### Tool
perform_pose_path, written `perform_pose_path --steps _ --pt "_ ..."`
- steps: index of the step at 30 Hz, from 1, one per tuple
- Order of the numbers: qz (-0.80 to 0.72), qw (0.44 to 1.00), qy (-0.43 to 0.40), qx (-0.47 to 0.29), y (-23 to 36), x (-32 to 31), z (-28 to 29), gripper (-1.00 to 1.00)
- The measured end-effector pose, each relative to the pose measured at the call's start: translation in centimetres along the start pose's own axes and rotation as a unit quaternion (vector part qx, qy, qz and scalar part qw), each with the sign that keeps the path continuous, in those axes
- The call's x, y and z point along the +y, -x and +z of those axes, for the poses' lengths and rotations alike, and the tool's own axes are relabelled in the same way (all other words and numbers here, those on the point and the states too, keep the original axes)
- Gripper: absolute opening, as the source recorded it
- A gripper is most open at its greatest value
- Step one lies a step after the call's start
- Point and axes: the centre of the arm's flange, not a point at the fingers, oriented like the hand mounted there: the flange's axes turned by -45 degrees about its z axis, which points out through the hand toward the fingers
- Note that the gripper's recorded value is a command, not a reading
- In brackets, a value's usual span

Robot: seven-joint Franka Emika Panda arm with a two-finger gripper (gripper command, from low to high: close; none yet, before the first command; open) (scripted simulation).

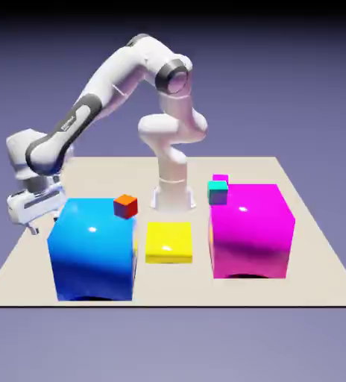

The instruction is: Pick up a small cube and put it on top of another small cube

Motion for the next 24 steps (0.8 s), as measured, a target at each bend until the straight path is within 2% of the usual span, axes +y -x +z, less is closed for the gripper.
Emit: perform_pose_path --steps 3,7,12,13,15,20,24 --pt "0.079 0.995 -0.021 -0.059 -3.3 4.8 1.1 0.0" --pt "0.132 0.981 -0.04 -0.137 -4.0 11.2 3.6 0.0" --pt "0.132 0.981 -0.04 -0.137 -3.6 10.7 9.1 0.0" --pt "0.132 0.981 -0.04 -0.138 -3.5 10.8 10.2 -1.0" --pt "0.133 0.981 -0.04 -0.138 -3.5 10.8 10.2 -1.0" --pt "0.128 0.982 -0.041 -0.133 -4.1 10.9 3.2 -1.0" --pt "0.061 0.995 -0.05 -0.058 -4.6 7.4 -2.4 -1.0"
